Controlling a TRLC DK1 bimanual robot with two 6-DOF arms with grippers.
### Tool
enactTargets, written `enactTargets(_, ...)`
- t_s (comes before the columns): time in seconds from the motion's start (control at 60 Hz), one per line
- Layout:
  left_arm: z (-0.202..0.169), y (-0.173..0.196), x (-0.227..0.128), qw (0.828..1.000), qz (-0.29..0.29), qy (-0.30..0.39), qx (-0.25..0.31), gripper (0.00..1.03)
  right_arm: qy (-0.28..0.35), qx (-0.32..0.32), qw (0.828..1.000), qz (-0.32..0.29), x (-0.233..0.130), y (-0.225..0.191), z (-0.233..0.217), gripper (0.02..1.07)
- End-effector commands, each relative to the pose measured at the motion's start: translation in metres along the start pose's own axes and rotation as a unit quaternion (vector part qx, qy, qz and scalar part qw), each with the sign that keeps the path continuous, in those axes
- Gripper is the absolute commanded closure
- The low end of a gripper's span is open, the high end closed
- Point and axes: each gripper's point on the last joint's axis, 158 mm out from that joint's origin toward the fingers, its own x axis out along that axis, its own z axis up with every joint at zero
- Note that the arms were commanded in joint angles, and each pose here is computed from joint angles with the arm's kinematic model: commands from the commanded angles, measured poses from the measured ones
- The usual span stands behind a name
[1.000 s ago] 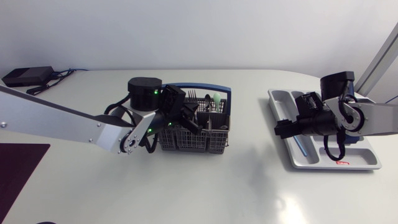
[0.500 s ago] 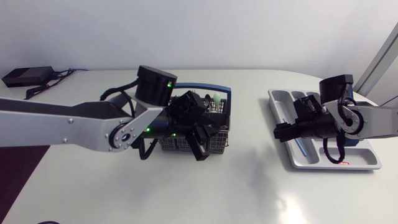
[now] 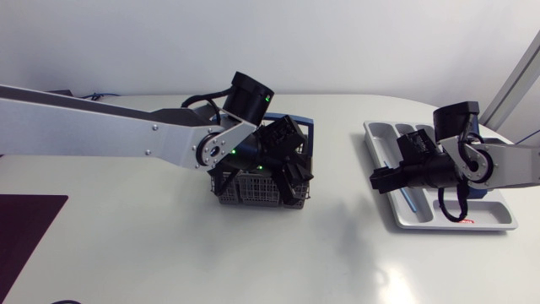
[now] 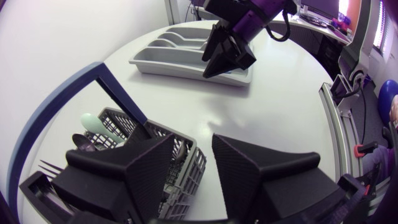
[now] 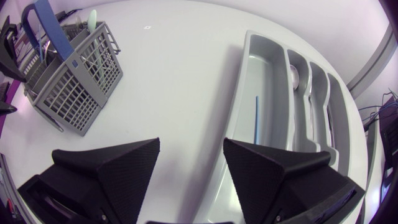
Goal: Unload the cutlery basket into the drawer organizer.
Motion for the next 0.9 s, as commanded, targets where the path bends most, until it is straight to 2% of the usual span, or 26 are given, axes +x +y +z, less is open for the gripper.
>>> enactTargets(0.0, 0.005, 0.005, 0.006, 1.0, -0.002, 0.001, 0.013, 0.58, 0.005, -0.008, 1.0, 0.006, 0.0, 0.005, -0.008, 0.32)
enactTargets(0.55, -0.015, 0.024, 0.015, 1.0, 0.001, 0.03, 0.003, 0.66, 0.009, -0.011, 1.0, 0.008, 0.0, 0.007, -0.012, 0.32)
enactTargets(0.667, -0.018, 0.026, 0.017, 0.999, 0.001, 0.032, 0.003, 0.75, 0.008, -0.013, 1.0, 0.009, 0.0, 0.008, -0.011, 0.32)
enactTargets(0.883, -0.018, 0.026, 0.02, 0.999, -0.002, 0.035, 0.002, 0.79, 0.01, -0.012, 1.0, 0.009, 0.001, 0.008, -0.012, 0.32)
